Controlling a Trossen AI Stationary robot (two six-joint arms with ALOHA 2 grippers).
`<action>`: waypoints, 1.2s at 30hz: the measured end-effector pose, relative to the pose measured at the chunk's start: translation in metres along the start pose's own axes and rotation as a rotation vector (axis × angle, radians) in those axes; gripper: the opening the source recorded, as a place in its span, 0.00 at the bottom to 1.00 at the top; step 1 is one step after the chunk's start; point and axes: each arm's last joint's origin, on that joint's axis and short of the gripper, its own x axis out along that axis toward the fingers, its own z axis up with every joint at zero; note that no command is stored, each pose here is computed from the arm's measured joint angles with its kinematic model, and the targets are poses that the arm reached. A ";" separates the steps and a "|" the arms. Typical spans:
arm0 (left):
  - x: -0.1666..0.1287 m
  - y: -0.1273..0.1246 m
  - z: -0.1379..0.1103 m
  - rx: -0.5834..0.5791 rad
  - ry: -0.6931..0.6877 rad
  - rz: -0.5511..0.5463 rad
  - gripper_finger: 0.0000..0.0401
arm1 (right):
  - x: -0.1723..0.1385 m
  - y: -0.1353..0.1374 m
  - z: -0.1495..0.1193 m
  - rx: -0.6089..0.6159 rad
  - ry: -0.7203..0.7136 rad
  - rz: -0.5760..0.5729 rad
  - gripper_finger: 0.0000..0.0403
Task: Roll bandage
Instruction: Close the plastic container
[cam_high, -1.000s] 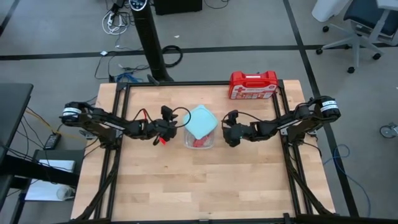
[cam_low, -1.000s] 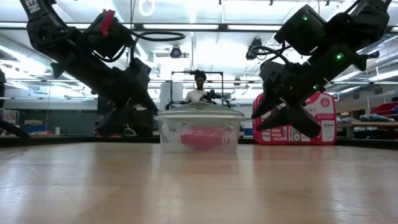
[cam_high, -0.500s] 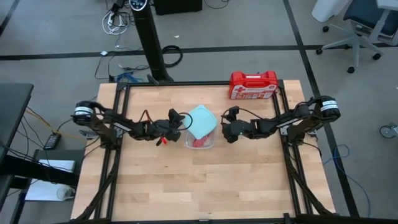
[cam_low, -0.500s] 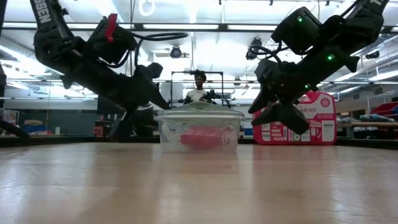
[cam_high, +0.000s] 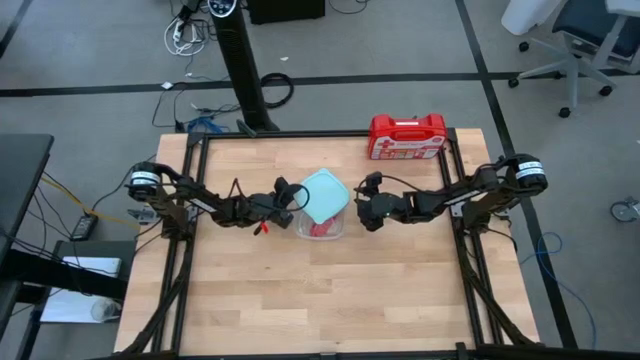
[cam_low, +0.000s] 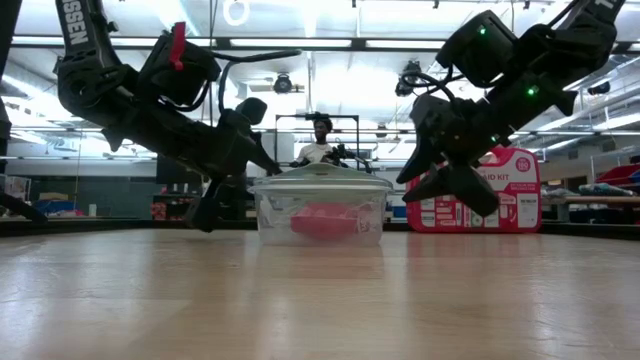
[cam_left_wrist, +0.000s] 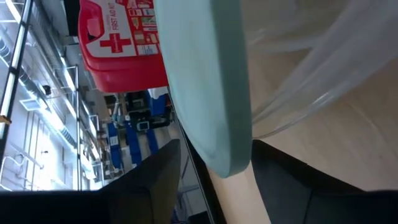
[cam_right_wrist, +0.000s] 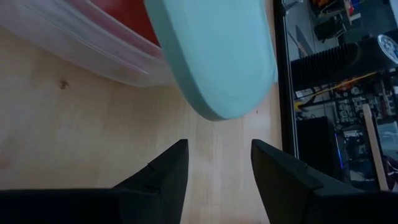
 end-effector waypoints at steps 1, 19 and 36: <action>0.000 0.000 0.000 0.003 0.000 0.000 0.48 | 0.001 -0.001 -0.001 0.002 0.000 0.002 0.43; -0.008 -0.002 0.010 0.024 0.032 0.011 0.14 | 0.001 -0.004 0.003 0.044 -0.036 -0.022 0.41; -0.022 0.005 0.026 0.017 0.081 0.128 0.12 | 0.000 -0.004 0.003 0.065 -0.026 -0.035 0.41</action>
